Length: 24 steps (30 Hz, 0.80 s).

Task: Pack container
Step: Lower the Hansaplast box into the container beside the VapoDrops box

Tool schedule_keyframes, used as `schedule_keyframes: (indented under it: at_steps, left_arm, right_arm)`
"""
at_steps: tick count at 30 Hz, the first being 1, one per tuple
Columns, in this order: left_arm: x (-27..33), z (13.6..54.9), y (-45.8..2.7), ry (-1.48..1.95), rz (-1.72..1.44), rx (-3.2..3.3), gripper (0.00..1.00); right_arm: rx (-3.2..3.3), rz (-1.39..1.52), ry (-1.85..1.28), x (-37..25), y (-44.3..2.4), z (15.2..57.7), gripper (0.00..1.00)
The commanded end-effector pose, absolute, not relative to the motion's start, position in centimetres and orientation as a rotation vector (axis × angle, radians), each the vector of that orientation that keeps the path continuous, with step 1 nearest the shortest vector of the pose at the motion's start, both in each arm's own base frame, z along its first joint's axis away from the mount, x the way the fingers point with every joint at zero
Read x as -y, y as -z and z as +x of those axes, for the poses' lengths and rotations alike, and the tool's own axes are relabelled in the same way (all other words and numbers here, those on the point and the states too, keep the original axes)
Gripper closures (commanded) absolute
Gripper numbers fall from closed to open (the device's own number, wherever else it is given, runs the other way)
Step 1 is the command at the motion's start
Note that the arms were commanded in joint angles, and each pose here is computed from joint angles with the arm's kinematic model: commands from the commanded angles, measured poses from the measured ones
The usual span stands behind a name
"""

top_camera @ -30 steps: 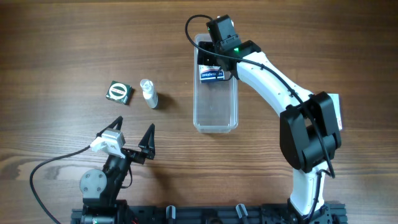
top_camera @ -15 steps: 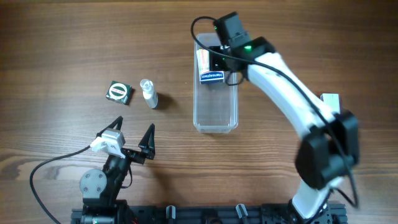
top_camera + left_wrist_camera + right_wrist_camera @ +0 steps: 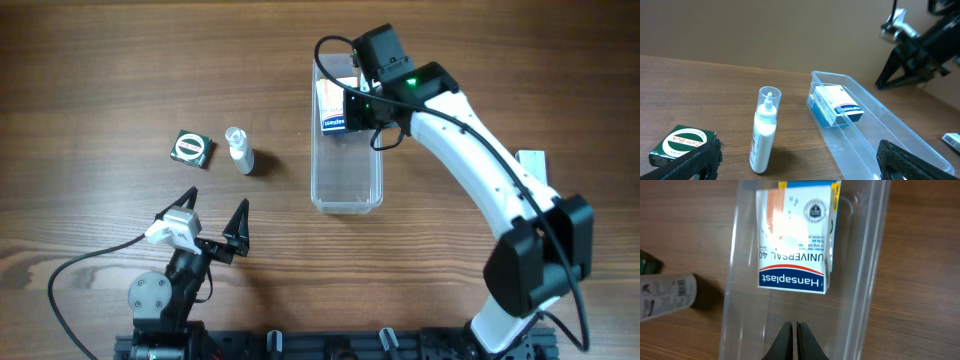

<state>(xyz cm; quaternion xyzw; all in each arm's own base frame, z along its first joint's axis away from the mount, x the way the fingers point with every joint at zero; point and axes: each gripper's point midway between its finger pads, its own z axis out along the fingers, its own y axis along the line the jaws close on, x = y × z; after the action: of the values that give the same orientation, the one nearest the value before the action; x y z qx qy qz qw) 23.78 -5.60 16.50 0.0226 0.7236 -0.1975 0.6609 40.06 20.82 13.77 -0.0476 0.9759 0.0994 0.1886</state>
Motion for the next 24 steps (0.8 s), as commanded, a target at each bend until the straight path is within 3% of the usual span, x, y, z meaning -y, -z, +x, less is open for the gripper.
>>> schedule_keyframes:
  at_steps: [1, 24]
  left_arm:
    - [5.4, 23.8, -16.3, 0.427, 0.056, -1.635, 0.0]
    - [5.4, 23.8, -16.3, 0.427, 0.056, -1.635, 0.0]
  right_arm:
    - [-2.863, -0.133, -0.289, -21.3, -10.0, 38.9, 0.96]
    - [-2.965, -0.126, -0.221, -22.5, -3.9, 38.6, 0.95]
